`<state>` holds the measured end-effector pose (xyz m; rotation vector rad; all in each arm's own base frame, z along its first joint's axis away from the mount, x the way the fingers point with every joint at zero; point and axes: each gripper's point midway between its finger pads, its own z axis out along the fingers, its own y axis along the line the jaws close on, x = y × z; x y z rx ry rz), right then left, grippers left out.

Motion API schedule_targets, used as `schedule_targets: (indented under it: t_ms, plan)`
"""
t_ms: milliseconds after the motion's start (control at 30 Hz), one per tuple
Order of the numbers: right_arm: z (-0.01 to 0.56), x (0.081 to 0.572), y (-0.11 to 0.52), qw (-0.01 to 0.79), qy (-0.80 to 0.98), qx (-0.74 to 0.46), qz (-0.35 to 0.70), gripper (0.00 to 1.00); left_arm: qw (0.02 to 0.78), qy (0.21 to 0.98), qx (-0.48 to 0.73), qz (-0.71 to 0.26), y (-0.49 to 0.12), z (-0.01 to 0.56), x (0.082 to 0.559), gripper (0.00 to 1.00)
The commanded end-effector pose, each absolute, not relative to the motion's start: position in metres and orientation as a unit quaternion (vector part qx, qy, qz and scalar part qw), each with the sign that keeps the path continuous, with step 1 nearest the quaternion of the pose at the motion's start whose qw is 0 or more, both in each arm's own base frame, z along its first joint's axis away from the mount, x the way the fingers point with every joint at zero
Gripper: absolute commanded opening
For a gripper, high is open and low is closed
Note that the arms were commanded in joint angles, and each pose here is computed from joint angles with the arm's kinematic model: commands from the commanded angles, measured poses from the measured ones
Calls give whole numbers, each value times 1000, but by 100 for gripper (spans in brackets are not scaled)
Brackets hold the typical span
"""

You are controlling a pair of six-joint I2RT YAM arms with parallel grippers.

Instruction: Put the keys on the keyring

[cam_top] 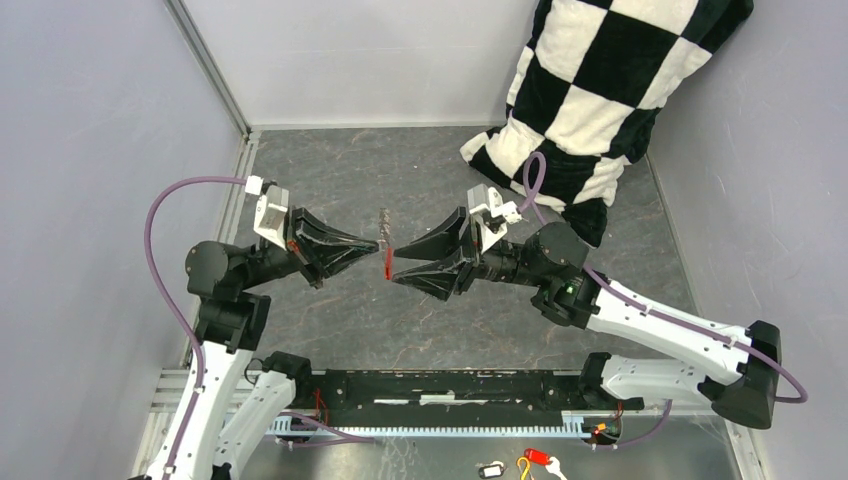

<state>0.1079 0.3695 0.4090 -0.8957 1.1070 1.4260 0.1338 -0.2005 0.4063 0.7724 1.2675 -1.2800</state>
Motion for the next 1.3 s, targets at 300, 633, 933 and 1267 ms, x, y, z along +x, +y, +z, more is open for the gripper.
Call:
schedule_targets:
  t_ms: [300, 633, 933, 1267]
  plan:
    - [434, 122, 375, 564, 451, -339, 603, 48, 579, 528, 293, -547, -196, 423, 130, 2]
    - [440, 117, 371, 555, 432, -338, 625, 46, 574, 520, 312, -550, -197, 423, 122, 2]
    - [439, 125, 373, 551, 443, -338, 621, 46, 572, 513, 327, -550, -197, 422, 117, 2]
    - [439, 124, 381, 535, 441, -334, 638, 40, 574, 517, 328, -543, -198, 414, 122, 2]
